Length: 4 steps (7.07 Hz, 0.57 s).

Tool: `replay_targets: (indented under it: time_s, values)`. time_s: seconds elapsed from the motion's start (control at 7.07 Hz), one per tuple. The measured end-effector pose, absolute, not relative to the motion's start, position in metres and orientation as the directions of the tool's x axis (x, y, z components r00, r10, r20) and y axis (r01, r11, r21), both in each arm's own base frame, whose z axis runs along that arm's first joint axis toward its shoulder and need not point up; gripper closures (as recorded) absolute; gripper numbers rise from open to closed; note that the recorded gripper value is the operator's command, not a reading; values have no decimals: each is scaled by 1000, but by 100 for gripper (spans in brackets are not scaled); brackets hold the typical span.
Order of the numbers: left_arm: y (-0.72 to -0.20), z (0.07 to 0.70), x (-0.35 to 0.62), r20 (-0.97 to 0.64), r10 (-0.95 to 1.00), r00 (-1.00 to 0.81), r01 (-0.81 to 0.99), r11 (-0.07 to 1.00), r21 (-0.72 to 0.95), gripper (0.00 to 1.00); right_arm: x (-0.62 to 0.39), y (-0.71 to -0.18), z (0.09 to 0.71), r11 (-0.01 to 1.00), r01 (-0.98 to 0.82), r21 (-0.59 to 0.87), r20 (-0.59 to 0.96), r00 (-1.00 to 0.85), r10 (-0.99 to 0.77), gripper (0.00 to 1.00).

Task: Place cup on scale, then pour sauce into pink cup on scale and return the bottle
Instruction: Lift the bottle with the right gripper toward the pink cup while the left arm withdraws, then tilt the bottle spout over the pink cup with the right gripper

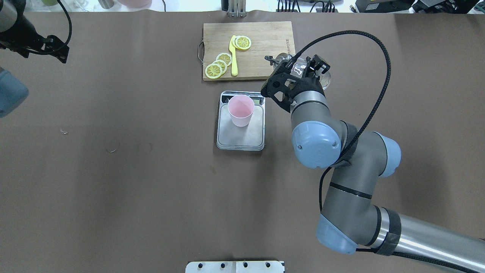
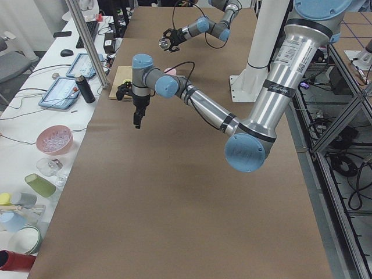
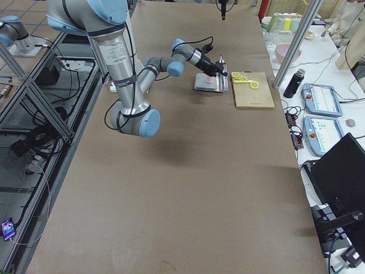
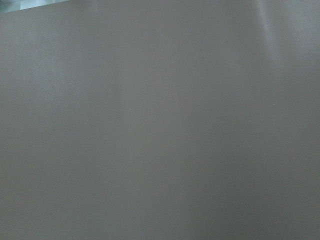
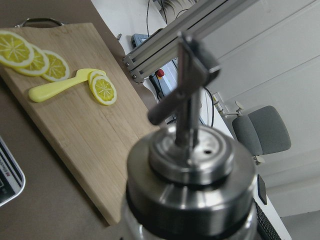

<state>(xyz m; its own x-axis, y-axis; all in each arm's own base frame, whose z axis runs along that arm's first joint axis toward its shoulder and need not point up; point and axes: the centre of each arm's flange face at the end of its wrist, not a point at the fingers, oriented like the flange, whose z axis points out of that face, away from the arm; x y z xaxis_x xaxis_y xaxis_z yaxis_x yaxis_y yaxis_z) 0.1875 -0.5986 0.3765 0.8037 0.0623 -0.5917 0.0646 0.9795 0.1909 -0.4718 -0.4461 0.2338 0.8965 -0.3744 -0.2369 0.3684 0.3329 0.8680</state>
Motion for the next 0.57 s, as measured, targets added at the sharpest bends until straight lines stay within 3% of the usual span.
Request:
replay_targets:
  time_s: [0.57]
  values:
    - [-602,385,190,-586,55,808,61,982,176,1,-499,-422,242,261,571,778,-512,818,-262,100]
